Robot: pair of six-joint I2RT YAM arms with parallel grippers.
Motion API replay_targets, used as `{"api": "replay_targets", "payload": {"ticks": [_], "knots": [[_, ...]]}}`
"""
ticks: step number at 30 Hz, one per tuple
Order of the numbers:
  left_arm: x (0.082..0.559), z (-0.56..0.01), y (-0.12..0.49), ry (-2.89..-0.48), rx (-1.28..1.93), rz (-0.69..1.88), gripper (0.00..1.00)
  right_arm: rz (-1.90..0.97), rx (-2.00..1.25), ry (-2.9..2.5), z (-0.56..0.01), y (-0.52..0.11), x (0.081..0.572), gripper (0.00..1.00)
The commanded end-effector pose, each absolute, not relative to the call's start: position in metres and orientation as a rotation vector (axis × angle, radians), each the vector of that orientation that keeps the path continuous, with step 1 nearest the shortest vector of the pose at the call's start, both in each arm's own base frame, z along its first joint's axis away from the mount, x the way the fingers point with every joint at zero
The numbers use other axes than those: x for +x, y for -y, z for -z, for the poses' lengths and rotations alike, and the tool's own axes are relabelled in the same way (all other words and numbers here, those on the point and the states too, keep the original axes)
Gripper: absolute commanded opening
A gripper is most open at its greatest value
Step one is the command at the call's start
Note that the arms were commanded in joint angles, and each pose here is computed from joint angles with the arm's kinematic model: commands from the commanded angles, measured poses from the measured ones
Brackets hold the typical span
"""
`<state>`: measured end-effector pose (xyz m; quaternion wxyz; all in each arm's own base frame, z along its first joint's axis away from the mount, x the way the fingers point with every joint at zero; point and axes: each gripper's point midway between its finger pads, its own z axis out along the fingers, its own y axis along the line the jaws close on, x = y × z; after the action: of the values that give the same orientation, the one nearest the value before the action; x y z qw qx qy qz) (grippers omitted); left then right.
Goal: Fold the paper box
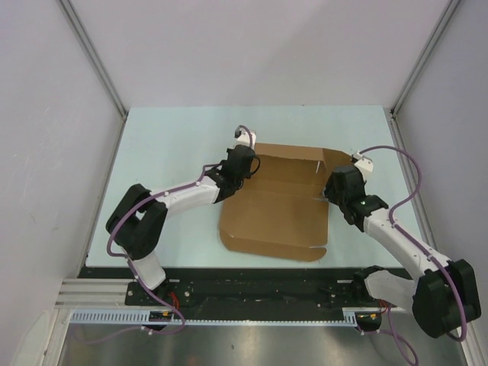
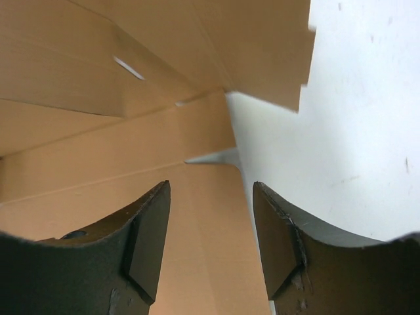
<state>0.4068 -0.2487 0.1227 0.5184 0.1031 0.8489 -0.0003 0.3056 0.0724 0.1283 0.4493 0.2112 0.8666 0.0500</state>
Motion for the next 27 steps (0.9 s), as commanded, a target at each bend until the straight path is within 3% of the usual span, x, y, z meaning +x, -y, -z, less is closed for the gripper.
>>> {"api": "replay_targets", "payload": {"ticks": [1,11,27], "knots": [[0.369,-0.073,0.213,-2.253,0.365,-0.161,0.00,-0.105,0.611,-2.167,-0.106,-0.070,0.308,0.58],[0.365,-0.064,0.211,-2.273,0.385,-0.173,0.00,-0.168,0.745,-2.182,-0.061,-0.062,0.311,0.57],[0.374,-0.061,0.235,-2.330,0.501,-0.133,0.00,-0.280,0.739,-2.092,-0.055,-0.068,0.353,0.54]]}}
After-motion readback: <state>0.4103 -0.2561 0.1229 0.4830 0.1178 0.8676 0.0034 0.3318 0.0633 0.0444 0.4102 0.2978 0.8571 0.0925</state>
